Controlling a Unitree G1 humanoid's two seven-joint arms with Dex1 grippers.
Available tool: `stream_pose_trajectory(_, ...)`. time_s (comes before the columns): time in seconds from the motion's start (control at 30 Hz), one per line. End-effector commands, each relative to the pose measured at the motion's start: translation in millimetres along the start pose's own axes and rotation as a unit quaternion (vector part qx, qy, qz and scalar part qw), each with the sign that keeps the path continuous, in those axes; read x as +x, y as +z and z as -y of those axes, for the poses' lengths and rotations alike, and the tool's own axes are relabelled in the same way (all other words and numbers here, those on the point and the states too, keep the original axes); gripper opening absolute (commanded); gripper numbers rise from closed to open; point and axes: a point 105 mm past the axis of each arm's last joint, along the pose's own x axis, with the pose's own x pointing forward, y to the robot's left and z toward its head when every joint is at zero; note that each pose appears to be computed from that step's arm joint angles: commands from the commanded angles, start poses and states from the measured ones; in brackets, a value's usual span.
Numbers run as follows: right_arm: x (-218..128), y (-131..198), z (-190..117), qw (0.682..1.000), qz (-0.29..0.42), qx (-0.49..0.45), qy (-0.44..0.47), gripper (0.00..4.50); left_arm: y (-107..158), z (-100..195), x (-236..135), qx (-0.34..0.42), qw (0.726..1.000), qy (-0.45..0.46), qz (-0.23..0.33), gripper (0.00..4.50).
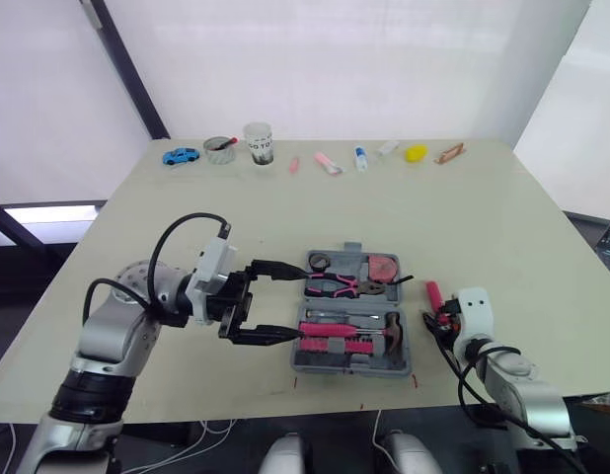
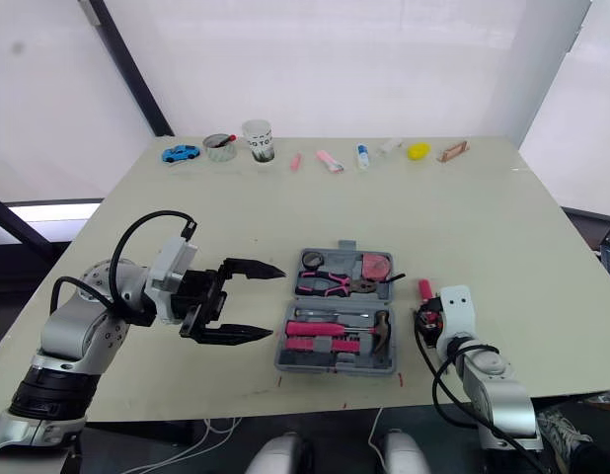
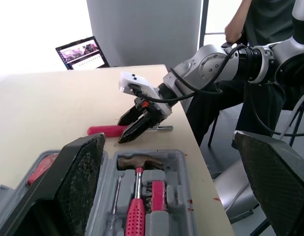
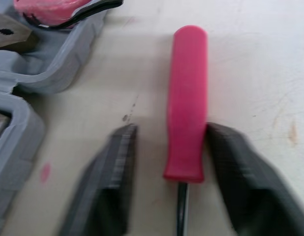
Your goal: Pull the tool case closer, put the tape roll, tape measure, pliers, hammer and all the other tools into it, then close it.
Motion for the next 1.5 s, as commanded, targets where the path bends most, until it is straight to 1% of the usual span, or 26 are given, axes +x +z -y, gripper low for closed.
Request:
stream_pose_trajectory(0.03,-1.0,5.9,1.6,1.0,0.02,-0.006,-0.007,0.45,7.2,-1.6,-3.4,0.022,1.0,0.001,-0.002,4.5)
stream_pose_trajectory(0.2,-4.4,11.1,6.2,0.999,0.03,-0.025,-0.005,0.45,6.7,-1.4,-4.9,0.022,1.0,0.003,-0.003,4.5)
stream_pose_trajectory(0.33,-14.5,12.9,11.8,0.998,0.03,-0.049,0.016,0.45,6.9,0.1,-5.9,0.021,1.0,0.003,-0.002,4.5)
stream_pose_trajectory(0.47,-28.0,25.7,3.2,0.993,0.034,-0.078,0.087,0.45,7.9,-4.2,-9.1,0.026,0.999,0.027,0.013,4.5)
stream_pose_trajectory(0.53,-34.5,31.0,-10.6,0.985,0.022,-0.096,0.141,0.45,1.7,-6.1,-13.3,0.032,0.998,0.044,0.009,4.5)
stream_pose_trajectory(0.6,-40.2,35.1,-26.7,0.974,0.012,-0.119,0.19,0.45,-3.8,-1.8,-18.1,0.025,0.999,0.043,0.014,4.5)
stream_pose_trajectory(0.7,-46.6,41.8,-50.7,0.956,0.001,-0.144,0.254,0.45,-11.6,4.8,-26.6,0.008,0.999,0.041,0.005,4.5)
stream_pose_trajectory(0.83,-50.5,54.3,-85.6,0.918,-0.019,-0.208,0.338,0.45,-17.5,8.7,-43.8,-0.019,0.999,0.046,-0.004,4.5)
stream_pose_trajectory(0.93,-51.1,60.1,-105.3,0.893,-0.035,-0.246,0.376,0.45,-21.3,13.5,-53.6,-0.023,0.998,0.046,-0.022,4.5)
stream_pose_trajectory(1.0,-49.5,60.7,-115.1,0.877,-0.051,-0.277,0.389,0.45,-26.4,17.4,-60.0,-0.022,0.998,0.044,-0.048,4.5)
stream_pose_trajectory(1.1,-44.6,65.4,-130.9,0.864,-0.067,-0.3,0.399,0.45,-28.3,20.4,-69.3,-0.009,0.996,0.042,-0.078,4.5)
stream_pose_trajectory(1.17,-42.8,64.7,-139.3,0.85,-0.08,-0.325,0.408,0.45,-25.9,21.4,-71.3,-0.005,0.996,0.04,-0.08,4.5)
stream_pose_trajectory(1.33,-46.8,47.5,-157.6,0.808,-0.117,-0.373,0.441,0.45,-19.4,29.6,-62.2,-0.006,0.998,0.021,-0.065,4.5)
stream_pose_trajectory(1.4,-45.1,41.8,-164.3,0.801,-0.122,-0.386,0.442,0.45,-20.0,32.5,-60.8,-0.005,0.998,0.018,-0.066,4.5)
stream_pose_trajectory(1.5,-42.5,38.6,-168.2,0.798,-0.128,-0.393,0.438,0.45,-21.1,34.9,-61.2,-0.003,0.998,0.017,-0.067,4.5)
